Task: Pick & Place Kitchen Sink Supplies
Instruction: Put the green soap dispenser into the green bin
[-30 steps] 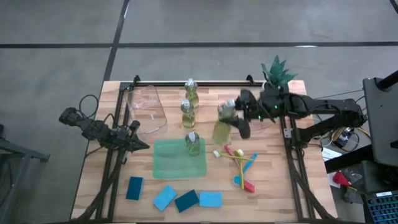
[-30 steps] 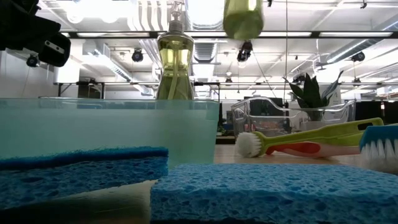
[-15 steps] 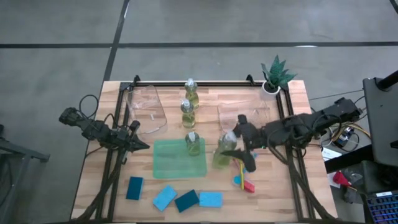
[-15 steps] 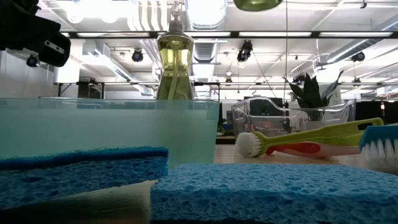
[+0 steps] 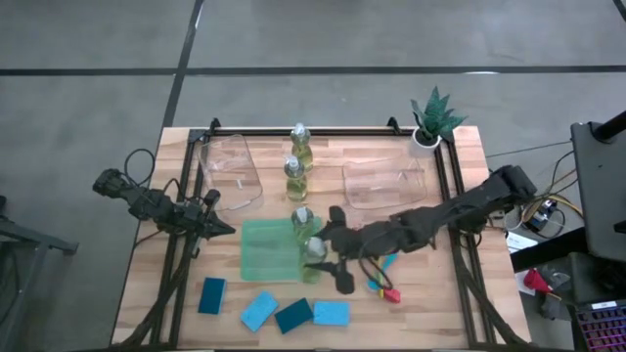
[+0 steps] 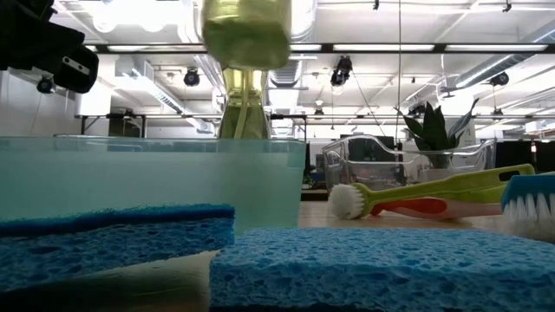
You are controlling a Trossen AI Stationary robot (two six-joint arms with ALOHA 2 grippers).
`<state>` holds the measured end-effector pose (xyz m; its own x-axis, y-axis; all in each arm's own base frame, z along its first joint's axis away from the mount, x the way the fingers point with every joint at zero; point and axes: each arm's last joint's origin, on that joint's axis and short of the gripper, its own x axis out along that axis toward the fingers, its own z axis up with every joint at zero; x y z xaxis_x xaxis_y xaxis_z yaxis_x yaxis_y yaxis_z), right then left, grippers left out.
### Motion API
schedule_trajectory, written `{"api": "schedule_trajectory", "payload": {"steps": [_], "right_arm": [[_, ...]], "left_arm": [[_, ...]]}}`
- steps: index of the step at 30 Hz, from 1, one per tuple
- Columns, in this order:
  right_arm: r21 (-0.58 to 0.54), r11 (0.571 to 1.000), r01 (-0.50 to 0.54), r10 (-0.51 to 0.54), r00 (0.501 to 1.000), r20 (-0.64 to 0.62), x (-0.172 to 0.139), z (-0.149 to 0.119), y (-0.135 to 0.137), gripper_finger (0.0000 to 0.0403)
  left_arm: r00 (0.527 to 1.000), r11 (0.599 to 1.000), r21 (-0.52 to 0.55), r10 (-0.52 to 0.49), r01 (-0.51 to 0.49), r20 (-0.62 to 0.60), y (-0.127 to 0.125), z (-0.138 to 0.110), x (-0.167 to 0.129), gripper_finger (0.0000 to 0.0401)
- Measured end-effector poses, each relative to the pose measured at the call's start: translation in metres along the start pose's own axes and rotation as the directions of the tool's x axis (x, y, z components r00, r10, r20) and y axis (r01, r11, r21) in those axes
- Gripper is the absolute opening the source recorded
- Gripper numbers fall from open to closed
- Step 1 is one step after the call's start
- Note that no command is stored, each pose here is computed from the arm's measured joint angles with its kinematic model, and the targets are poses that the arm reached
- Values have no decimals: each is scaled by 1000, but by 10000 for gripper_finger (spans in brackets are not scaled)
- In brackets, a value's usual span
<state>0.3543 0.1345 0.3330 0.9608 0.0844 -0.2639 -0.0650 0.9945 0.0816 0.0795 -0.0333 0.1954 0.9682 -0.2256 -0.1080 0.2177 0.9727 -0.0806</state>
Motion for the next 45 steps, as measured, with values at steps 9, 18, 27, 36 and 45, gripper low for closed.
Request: {"api": "schedule_trajectory", "payload": {"steps": [9,18,27,36,45], "right_arm": [[-136,991,12,-22,997,-76,30,-20,5,251],[-176,983,56,-74,993,-96,34,-28,-6,251],[-206,978,46,-73,990,-124,36,-48,-11,251],[-204,977,56,-75,993,-86,38,-66,-17,251],[-160,985,62,-72,996,-58,39,-86,-30,251]], "left_arm": [[1000,1000,0,0,0,0,0,0,0,0],[1000,1000,0,0,0,0,0,0,0,0],[1000,1000,0,0,0,1,0,0,0,0],[1000,1000,0,0,0,0,0,0,0,0],[1000,1000,0,0,0,1,0,0,0,0]]}}
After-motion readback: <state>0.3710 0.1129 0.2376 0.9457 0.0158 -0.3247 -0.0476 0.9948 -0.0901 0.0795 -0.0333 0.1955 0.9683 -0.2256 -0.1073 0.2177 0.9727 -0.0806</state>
